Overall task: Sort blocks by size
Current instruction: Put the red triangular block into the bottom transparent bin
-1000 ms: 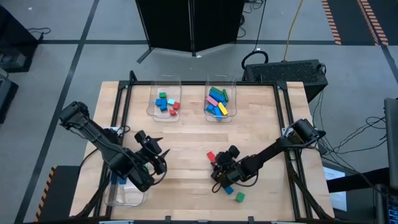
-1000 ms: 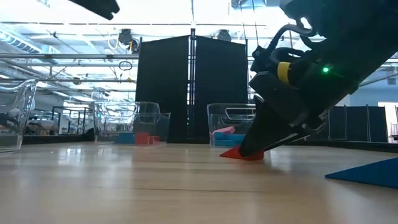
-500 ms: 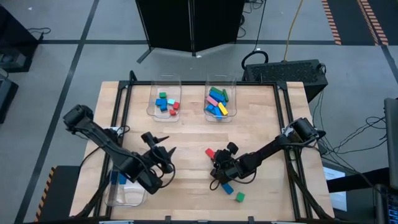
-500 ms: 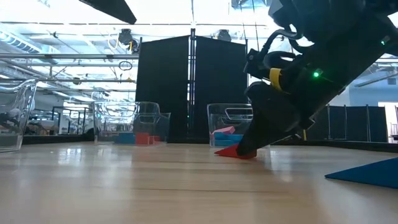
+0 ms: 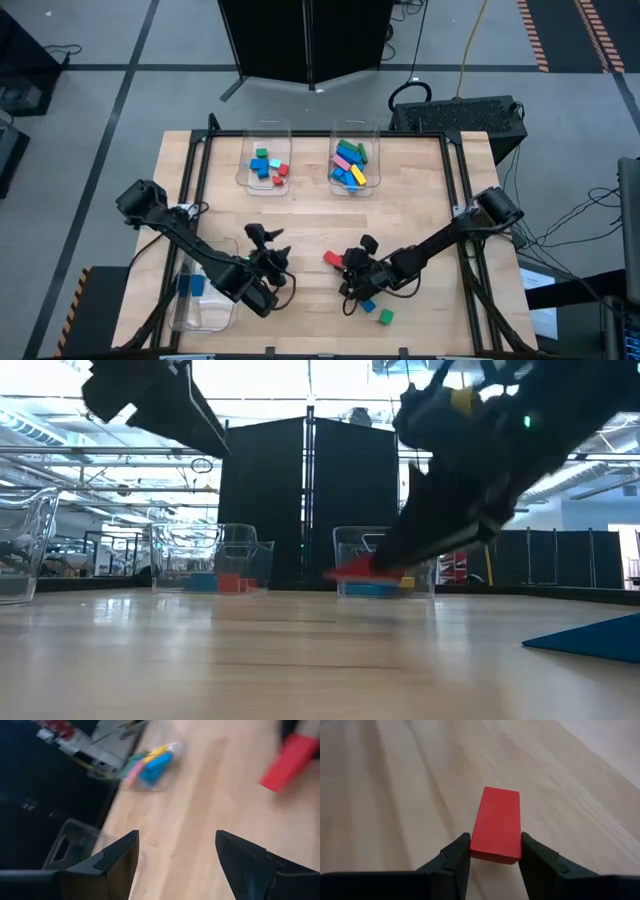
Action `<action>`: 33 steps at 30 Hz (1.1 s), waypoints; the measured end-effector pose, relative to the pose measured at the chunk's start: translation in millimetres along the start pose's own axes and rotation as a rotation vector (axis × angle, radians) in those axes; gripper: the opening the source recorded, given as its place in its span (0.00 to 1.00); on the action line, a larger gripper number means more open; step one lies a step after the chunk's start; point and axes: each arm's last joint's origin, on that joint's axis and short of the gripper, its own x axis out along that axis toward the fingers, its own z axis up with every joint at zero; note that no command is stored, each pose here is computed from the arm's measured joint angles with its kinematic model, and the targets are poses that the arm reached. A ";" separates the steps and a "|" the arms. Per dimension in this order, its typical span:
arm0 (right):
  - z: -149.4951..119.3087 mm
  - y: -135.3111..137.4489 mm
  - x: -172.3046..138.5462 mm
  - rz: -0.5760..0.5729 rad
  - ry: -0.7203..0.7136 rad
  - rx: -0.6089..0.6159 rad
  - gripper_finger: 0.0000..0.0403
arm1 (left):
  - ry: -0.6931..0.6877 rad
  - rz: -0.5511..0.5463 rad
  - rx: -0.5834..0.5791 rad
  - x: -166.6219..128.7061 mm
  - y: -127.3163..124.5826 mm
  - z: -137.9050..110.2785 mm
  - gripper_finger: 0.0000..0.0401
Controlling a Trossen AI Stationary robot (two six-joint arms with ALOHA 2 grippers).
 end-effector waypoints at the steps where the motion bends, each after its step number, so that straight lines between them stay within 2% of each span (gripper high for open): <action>1: 3.2 0.3 -2.8 0.015 -0.001 0.006 0.33 | -0.002 -0.022 0.026 1.1 -4.3 1.3 0.65; 6: 20.4 0.1 -12.8 0.122 0.015 0.023 0.33 | -0.080 -0.116 0.125 2.9 -20.9 14.2 0.65; 12: 36.9 11.6 -13.0 0.432 0.018 -0.023 0.33 | -0.162 -0.257 0.202 0.2 -30.2 27.9 0.65; 14: 40.2 13.2 -12.4 0.500 0.014 -0.044 0.33 | -0.175 -0.300 0.224 -0.9 -32.1 29.7 0.65; 22: 44.2 8.8 -7.8 0.571 0.030 -0.074 0.33 | -0.192 -0.445 0.266 -11.5 -40.4 27.9 0.64; 28: 47.0 9.4 -8.9 0.677 -0.025 -0.070 0.33 | -0.236 -0.503 0.247 -23.4 -46.8 28.3 0.63; 33: 52.6 12.0 -12.6 0.810 -0.071 -0.061 0.33 | -0.250 -0.540 0.213 -29.4 -49.7 28.7 0.63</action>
